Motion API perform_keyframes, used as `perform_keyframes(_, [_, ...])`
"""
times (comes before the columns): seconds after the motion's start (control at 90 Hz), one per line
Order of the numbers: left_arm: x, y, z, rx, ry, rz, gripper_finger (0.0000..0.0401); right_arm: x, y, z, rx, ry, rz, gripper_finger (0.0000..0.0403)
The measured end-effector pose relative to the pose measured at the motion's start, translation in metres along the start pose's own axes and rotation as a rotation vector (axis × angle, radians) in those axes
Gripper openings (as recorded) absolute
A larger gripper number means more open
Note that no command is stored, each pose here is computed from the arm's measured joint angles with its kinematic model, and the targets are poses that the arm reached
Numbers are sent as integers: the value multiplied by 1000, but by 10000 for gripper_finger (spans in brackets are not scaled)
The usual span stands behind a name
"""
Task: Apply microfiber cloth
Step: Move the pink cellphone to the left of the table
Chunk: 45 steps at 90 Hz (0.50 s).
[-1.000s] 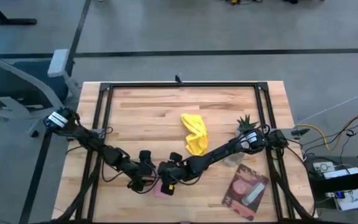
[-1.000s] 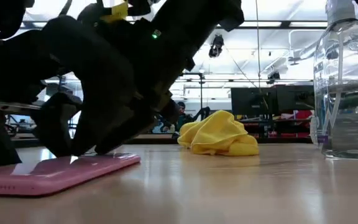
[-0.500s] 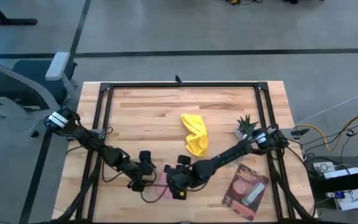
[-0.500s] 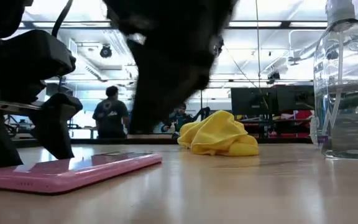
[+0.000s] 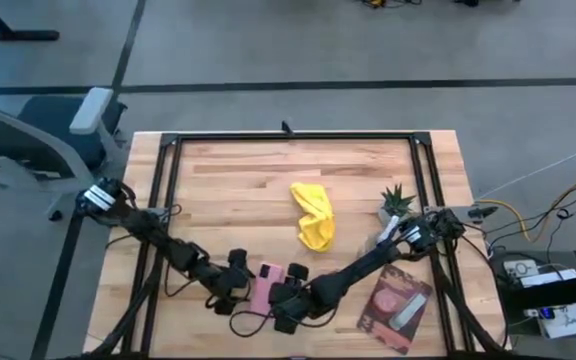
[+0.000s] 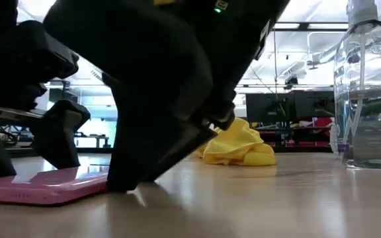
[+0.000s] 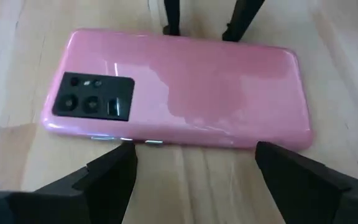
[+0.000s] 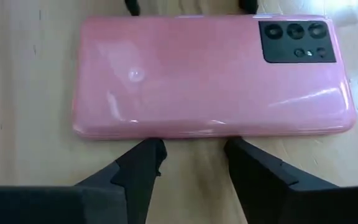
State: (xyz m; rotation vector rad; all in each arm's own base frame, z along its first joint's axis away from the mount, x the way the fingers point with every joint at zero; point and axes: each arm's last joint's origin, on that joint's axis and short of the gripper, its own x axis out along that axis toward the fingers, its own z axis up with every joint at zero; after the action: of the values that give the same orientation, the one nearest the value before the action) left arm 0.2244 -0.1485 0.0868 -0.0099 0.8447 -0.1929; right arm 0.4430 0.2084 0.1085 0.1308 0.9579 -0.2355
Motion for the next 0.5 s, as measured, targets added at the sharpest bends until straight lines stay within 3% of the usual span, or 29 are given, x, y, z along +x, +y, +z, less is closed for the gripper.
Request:
perform_keyframes(0.322, [1,0,-1,16,5,2,310,-19,3,17,-156,-77,-54,165])
perform_keyframes(0.5, [1,0,-1,12,7,3,310,-19,0,21,-43,-126,-118,158])
